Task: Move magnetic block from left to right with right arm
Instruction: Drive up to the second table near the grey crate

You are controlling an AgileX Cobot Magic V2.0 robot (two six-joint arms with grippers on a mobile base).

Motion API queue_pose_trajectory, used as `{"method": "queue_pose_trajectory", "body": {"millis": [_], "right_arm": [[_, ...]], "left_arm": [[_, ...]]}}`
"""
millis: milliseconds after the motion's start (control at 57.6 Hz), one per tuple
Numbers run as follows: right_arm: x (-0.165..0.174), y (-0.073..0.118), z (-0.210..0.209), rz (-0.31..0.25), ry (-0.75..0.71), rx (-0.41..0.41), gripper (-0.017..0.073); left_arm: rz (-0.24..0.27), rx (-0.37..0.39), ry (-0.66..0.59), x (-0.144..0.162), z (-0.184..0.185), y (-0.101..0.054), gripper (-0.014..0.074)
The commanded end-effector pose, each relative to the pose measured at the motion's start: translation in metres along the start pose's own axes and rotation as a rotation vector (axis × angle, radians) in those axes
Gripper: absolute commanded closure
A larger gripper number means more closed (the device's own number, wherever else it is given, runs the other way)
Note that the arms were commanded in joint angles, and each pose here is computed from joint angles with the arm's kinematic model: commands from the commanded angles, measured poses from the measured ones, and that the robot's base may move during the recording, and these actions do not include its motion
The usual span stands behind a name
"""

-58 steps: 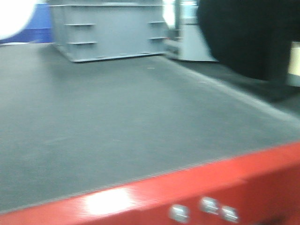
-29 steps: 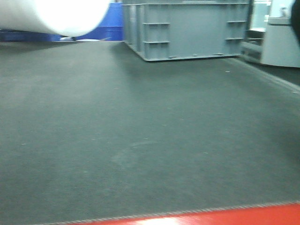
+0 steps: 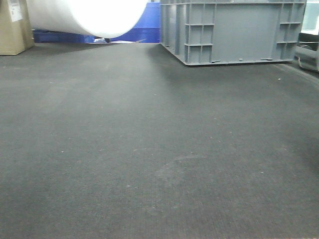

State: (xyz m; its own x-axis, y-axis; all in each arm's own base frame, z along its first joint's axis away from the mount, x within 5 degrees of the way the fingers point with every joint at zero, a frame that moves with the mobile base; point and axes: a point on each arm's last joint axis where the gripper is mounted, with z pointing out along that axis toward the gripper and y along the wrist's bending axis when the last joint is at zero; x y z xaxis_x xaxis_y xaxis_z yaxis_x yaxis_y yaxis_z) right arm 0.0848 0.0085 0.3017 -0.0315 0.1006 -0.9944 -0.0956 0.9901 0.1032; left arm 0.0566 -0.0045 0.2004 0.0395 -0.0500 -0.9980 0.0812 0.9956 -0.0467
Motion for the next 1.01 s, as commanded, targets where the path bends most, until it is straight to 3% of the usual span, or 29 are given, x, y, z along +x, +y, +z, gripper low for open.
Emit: {"method": "queue_pose_trajectory", "body": {"millis": [0,799,990], "right_arm": [[-0.018,0.001,-0.001,-0.006,-0.114,-0.001,0.0293],[-0.025,0.001,-0.002,-0.004,-0.187,-0.001,0.0293],[-0.034,0.005,-0.003,0.003,-0.191,-0.04,0.0293]], "left_arm": [[-0.01,-0.003,-0.081,-0.005,-0.001,0.0,0.072],[-0.01,-0.003,-0.081,-0.005,-0.001,0.0,0.072],[-0.01,-0.003,-0.081,-0.005,-0.001,0.0,0.072]]}}
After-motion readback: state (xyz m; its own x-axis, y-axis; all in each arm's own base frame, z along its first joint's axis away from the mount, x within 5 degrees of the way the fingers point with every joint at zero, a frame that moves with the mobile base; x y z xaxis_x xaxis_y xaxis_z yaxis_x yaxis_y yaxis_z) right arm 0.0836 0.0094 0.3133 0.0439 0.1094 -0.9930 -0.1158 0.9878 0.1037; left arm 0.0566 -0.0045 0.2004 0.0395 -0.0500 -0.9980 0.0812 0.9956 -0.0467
